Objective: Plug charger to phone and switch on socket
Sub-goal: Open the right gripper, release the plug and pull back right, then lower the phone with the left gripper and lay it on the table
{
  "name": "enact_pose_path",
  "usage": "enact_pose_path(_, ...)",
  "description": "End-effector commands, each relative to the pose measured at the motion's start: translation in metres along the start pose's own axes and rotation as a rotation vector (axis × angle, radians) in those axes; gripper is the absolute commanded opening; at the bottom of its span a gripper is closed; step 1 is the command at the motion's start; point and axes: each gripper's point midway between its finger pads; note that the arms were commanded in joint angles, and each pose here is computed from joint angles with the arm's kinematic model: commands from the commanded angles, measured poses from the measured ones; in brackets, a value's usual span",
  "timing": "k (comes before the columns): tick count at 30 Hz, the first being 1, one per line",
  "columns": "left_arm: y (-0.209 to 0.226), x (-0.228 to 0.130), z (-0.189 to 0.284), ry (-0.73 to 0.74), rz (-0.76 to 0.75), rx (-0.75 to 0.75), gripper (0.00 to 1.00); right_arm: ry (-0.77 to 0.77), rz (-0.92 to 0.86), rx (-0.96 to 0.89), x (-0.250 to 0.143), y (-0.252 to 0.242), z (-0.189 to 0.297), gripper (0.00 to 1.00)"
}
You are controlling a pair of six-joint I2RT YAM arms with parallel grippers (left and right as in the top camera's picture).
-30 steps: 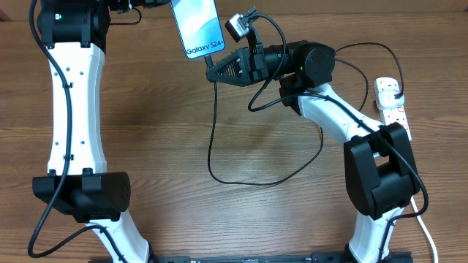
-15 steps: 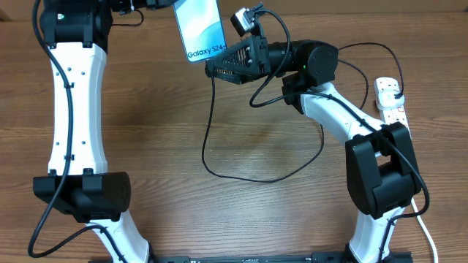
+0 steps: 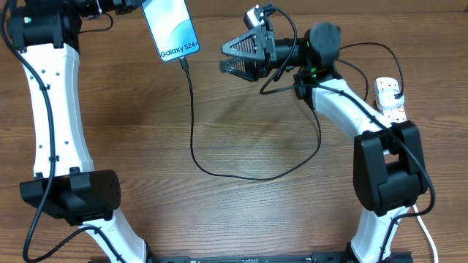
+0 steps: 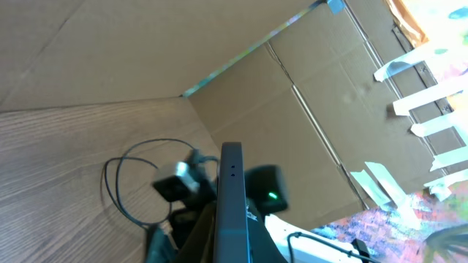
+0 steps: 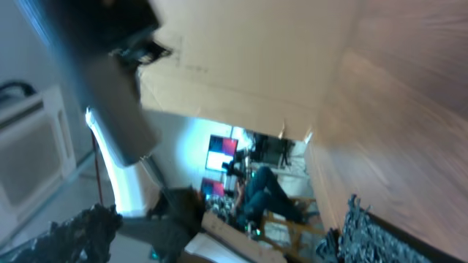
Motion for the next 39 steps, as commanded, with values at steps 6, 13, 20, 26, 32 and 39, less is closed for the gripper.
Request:
enact_pose_path(6, -0.018, -0.001, 0.002, 0.011, -0.036, -0.038, 0.04, -0.121, -0.09, -0.26, 0.007, -0.1, 0.014, 1.0)
enact_pose_path(13, -0.016, -0.001, 0.002, 0.01, -0.045, -0.028, 0.04, -0.278, -0.234, -0.664, -0.004, -0.185, 0.059, 1.0)
enact_pose_path(20, -0.002, -0.017, -0.005, 0.038, -0.036, 0.044, 0.04, -0.41, -0.37, -0.923, -0.012, -0.222, 0.126, 1.0)
enact_pose_path(26, 0.019, -0.051, -0.025, 0.126, -0.007, 0.15, 0.04, -0.44, -0.421, -0.946, -0.015, -0.225, 0.163, 1.0)
enact_pose_path(32, 0.052, -0.084, -0.066, 0.231, 0.067, 0.144, 0.04, -0.386, -0.4, -0.817, -0.015, -0.21, 0.168, 1.0)
enact_pose_path(39, 0.114, -0.128, -0.102, 0.329, 0.223, 0.132, 0.04, -0.323, -0.348, -0.649, -0.014, -0.187, 0.164, 1.0)
Point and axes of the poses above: each gripper's point midway between its finger pads, its own z axis back along the fingers, its own y axis along the line the jaws close on, x = y × z, and after that the axes turned 9 degrees about -z, right-handed
